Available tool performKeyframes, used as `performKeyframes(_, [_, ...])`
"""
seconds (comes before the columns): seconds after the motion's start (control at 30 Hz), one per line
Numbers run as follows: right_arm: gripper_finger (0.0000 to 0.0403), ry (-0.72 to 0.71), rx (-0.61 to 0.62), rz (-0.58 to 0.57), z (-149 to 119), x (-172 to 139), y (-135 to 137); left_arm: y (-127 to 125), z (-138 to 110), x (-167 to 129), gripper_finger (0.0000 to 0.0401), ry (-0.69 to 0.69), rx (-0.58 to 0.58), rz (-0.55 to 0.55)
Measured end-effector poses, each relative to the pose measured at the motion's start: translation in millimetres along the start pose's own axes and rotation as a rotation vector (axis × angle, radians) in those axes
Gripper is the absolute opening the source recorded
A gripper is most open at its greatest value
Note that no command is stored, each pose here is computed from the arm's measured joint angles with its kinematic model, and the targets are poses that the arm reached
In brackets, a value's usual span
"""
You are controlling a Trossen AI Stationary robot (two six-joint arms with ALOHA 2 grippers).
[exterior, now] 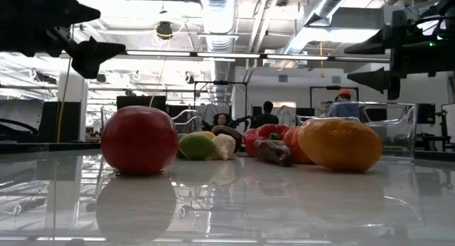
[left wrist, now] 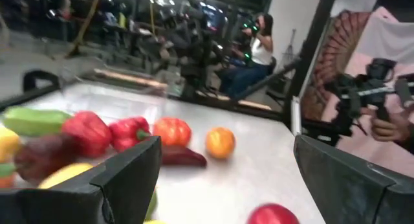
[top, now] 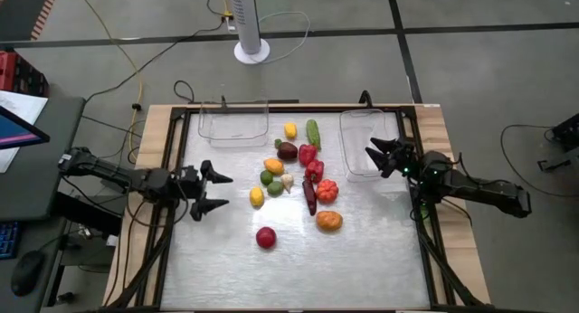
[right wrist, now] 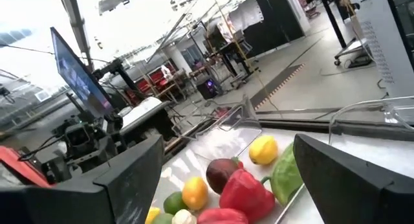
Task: Sort produce into baskets
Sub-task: Put the brown potato into the right transparent bin
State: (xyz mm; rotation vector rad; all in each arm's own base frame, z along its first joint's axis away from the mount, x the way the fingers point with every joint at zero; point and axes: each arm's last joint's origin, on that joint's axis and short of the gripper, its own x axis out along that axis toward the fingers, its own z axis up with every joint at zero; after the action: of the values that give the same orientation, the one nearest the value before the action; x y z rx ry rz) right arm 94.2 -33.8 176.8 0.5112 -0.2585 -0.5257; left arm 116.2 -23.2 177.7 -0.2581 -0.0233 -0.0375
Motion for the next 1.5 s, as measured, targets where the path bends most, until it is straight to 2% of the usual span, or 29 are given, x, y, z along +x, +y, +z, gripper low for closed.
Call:
performKeyframes(0.17, [0.0369, -0.001, 0.001, -0.002, 0, 0, 0, 0, -3, 0, 0.0338, 0.04, 0.027, -0.027])
performKeyframes(0.33, [0.0369, -0.021, -0.008, 0.007, 2, 0, 1, -1, -1, 0, 0.0338, 0.024, 0.058, -0.048])
performKeyframes(0.5, [0.0369, 0.047, -0.16, 0.114, 18, 1, 15, -3, 6, 0, 0.0338, -0.049, 0.031, -0.051])
performKeyframes(0.7, [0.0369, 0.158, -0.303, 0.196, 28, 19, 44, -2, 19, -2, 0.0338, -0.199, 0.012, 0.027])
performKeyframes(0.83, [0.0369, 0.297, -0.384, 0.273, 18, 36, 68, -4, 28, -4, 0.0338, -0.285, 0.003, 0.019])
performKeyframes(0.97, [0.0369, 0.373, -0.502, 0.367, 5, 54, 97, -5, 31, -5, 0.0338, -0.317, -0.008, 0.011])
performKeyframes(1.1, [0.0372, 0.476, -0.56, 0.403, -11, 75, 124, -4, 29, -4, 0.0338, -0.299, -0.018, 0.014])
performKeyframes(1.27, [0.0395, 0.575, -0.61, 0.423, -32, 103, 156, -5, 29, 2, 0.0338, -0.197, -0.018, 0.038])
performKeyframes(1.4, [0.0396, 0.721, -0.701, 0.41, -49, 122, 179, -9, 35, 11, 0.0338, -0.091, 0.014, 0.065])
performKeyframes(1.5, [0.0398, 0.849, -0.764, 0.344, -56, 133, 191, -12, 40, 20, 0.0338, -0.035, 0.067, 0.08])
